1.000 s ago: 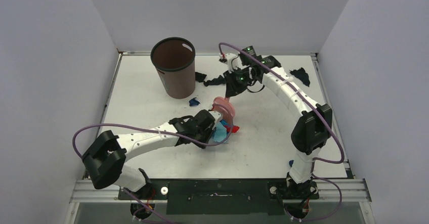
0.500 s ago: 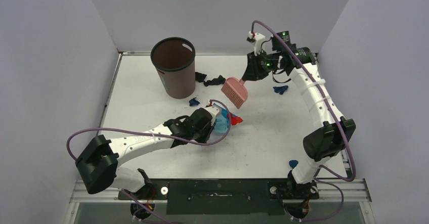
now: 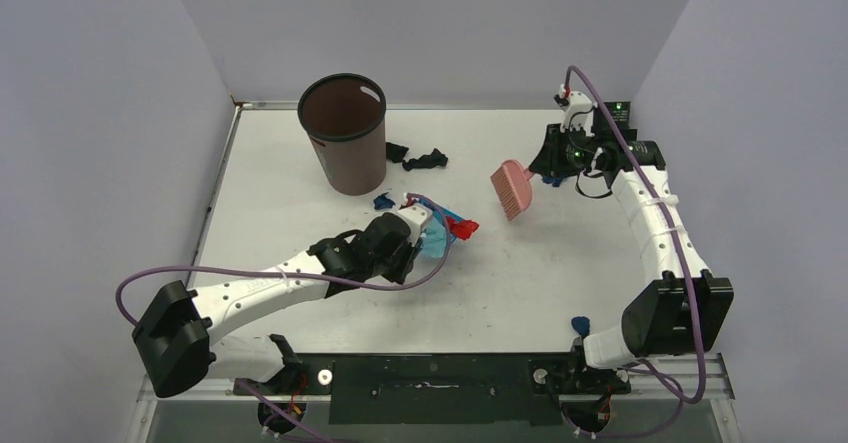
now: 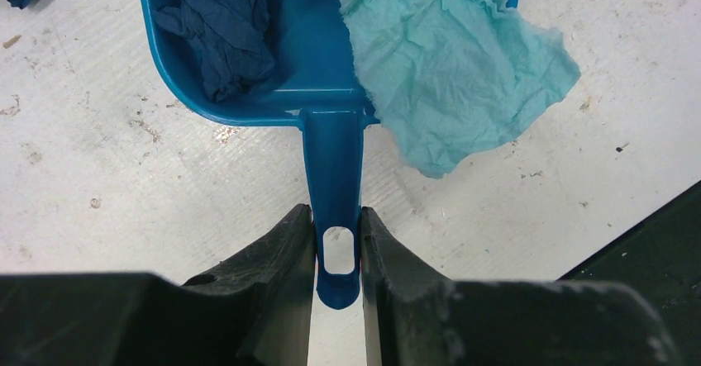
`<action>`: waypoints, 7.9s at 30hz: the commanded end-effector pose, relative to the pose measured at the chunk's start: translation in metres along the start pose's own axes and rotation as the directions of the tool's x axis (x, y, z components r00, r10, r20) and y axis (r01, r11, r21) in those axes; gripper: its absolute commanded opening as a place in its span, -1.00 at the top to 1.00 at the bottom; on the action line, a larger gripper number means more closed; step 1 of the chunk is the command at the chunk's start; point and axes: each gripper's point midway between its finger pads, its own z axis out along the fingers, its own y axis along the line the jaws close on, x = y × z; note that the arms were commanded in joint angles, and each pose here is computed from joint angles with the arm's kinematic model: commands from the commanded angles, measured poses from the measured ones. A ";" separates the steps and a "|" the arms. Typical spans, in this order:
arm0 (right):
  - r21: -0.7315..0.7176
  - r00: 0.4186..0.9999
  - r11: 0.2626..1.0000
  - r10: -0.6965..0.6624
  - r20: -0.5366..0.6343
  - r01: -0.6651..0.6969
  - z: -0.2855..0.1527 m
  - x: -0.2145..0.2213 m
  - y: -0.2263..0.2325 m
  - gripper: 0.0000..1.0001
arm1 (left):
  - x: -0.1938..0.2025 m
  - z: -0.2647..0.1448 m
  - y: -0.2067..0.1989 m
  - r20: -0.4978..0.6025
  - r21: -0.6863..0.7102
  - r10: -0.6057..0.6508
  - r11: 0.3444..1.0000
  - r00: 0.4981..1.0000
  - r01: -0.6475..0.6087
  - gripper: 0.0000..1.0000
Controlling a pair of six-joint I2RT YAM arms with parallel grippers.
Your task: Sweep away the paper scraps from the table
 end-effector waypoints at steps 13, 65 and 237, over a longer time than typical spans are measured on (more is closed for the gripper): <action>-0.140 0.973 0.988 -0.036 0.229 0.069 0.006 0.007 0.021 0.89 | -0.075 -0.051 -0.001 0.128 -0.012 -0.023 1.000 0.992 0.025 1.00; -0.325 0.963 0.929 -0.094 0.253 0.176 0.007 0.056 0.044 0.89 | -0.300 -0.151 0.112 0.117 0.916 -0.934 0.232 0.336 0.328 1.00; -0.262 0.168 0.156 -0.986 0.024 0.952 0.166 0.058 0.132 0.89 | 0.064 -0.140 0.075 -0.201 -0.158 -0.416 0.907 0.887 0.390 1.00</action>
